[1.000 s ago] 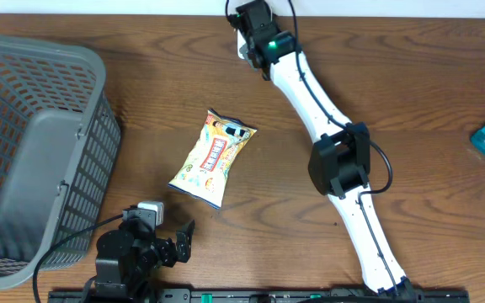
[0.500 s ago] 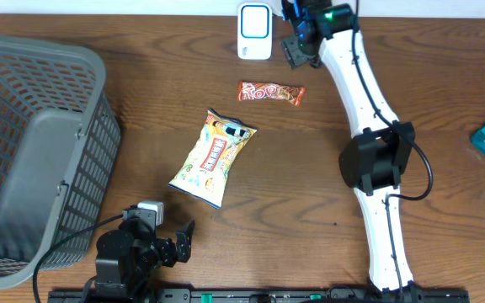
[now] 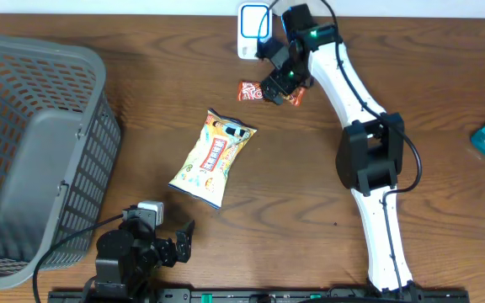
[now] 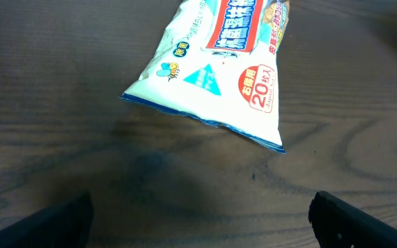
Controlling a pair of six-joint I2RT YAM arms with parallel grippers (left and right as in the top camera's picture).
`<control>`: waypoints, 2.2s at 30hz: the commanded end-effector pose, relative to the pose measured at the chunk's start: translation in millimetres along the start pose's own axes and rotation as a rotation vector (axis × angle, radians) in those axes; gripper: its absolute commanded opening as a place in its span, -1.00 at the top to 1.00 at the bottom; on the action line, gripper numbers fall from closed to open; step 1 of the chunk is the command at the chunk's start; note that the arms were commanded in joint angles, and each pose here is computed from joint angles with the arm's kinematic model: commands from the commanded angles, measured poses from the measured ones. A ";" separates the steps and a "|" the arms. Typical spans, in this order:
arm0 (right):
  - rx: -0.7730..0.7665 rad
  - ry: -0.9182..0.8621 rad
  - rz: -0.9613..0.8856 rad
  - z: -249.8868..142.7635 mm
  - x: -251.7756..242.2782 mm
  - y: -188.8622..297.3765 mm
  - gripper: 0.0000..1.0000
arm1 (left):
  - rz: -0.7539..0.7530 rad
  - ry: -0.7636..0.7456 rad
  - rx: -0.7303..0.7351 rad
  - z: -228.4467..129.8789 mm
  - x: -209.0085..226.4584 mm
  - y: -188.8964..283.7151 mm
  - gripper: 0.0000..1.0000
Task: Scan the item barcode
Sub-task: 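Carry the red candy bar to the right edge and release it, then move the right gripper back over the white wet-wipes packet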
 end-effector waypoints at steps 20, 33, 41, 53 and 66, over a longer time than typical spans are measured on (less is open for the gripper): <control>0.336 -0.730 -0.599 -153.7 -143.6 48.1 0.98 | 0.005 0.012 0.038 -8.8 1.5 0.0 -1.00; 0.399 -1.313 -0.860 -319.6 -229.7 121.9 0.98 | 0.005 0.012 0.038 -8.8 1.5 0.0 -0.99; 0.275 -1.434 -0.840 -336.8 -240.3 164.3 -0.34 | 0.005 0.012 0.038 -8.8 1.5 0.0 -1.00; -0.343 -1.550 -0.535 -205.6 -169.1 301.4 -0.98 | 0.005 0.012 0.038 -8.8 1.5 0.0 -0.99; -0.045 -1.371 0.205 -48.7 40.9 218.8 -0.98 | 0.005 0.012 0.038 -8.8 1.5 0.0 -1.00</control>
Point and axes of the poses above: each gripper's point midway between its finger pads, its own y axis back along the fingers, its own x axis along the line the jaws close on, z = x × y, the point moved 4 cm from there along y, back along the fingers, and after that the axes turned 1 degree about y, right-handed, at the moved point
